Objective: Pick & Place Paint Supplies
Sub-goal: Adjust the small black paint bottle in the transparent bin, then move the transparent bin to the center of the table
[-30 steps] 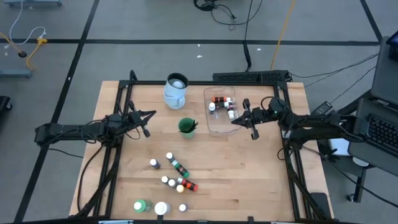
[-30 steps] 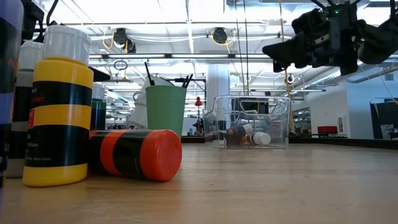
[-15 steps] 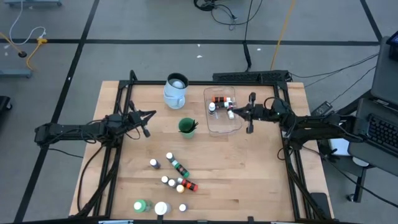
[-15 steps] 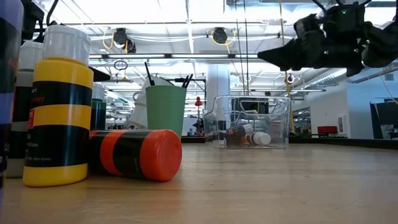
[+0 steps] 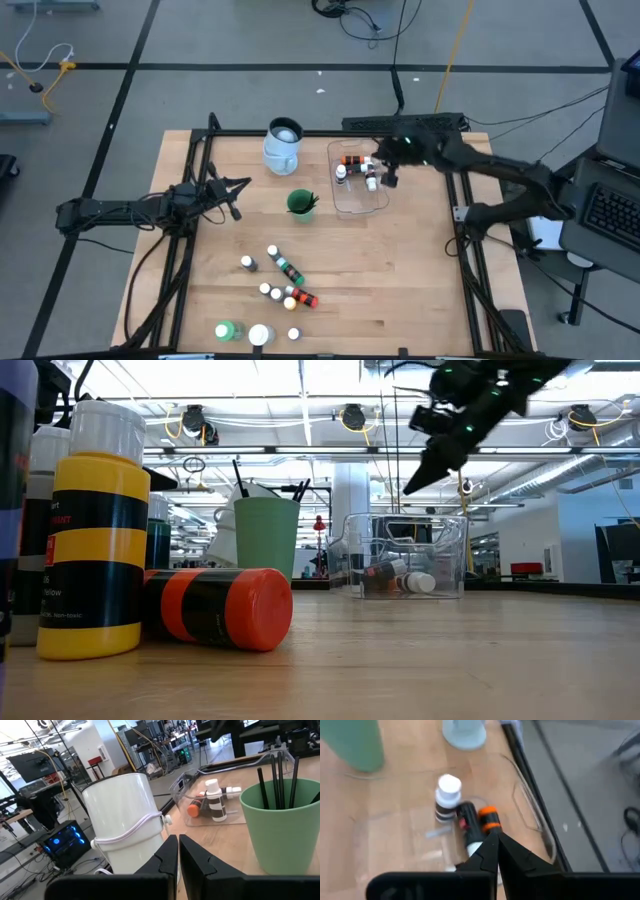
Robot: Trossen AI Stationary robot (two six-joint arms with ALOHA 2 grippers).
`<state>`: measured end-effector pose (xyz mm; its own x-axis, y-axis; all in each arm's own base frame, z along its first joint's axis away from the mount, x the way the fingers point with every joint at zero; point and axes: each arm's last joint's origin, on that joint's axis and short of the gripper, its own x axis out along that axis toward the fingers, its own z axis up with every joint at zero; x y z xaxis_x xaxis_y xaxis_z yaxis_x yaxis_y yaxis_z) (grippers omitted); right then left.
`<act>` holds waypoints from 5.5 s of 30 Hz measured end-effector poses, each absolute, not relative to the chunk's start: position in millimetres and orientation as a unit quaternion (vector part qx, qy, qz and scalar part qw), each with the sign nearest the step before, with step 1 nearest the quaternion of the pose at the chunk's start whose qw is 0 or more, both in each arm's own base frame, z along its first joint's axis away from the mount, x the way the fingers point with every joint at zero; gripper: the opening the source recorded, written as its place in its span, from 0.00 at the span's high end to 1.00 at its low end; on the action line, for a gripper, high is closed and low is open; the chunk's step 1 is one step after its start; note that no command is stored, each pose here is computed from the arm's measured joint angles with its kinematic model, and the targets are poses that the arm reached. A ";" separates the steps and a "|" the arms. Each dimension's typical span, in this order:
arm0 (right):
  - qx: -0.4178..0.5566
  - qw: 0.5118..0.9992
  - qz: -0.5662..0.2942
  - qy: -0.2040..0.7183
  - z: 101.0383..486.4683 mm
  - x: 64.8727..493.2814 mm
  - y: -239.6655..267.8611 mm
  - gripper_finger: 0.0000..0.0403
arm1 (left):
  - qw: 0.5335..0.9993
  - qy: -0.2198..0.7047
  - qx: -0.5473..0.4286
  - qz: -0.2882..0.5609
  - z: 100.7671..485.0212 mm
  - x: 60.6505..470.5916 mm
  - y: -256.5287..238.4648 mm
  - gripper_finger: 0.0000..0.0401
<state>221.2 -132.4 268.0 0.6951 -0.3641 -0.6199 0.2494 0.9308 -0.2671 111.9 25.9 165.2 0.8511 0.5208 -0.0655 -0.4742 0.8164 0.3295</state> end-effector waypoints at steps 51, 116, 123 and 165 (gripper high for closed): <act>-0.129 0.816 -0.050 0.562 190.7 284.4 -177.9 0.45 | 0.951 0.064 0.146 0.264 167.5 112.0 26.0 0.95; -0.145 0.945 -0.047 0.290 250.9 199.6 -71.7 0.91 | 0.969 -0.036 0.017 0.245 180.0 112.6 24.6 0.95; -0.236 0.905 -0.094 0.341 239.1 217.7 -26.5 0.58 | 0.982 -0.048 0.012 0.184 181.7 114.0 21.3 0.95; -0.140 0.841 -0.009 0.522 181.4 261.1 -8.9 0.96 | 0.987 -0.065 -0.029 0.145 192.4 115.0 19.2 0.95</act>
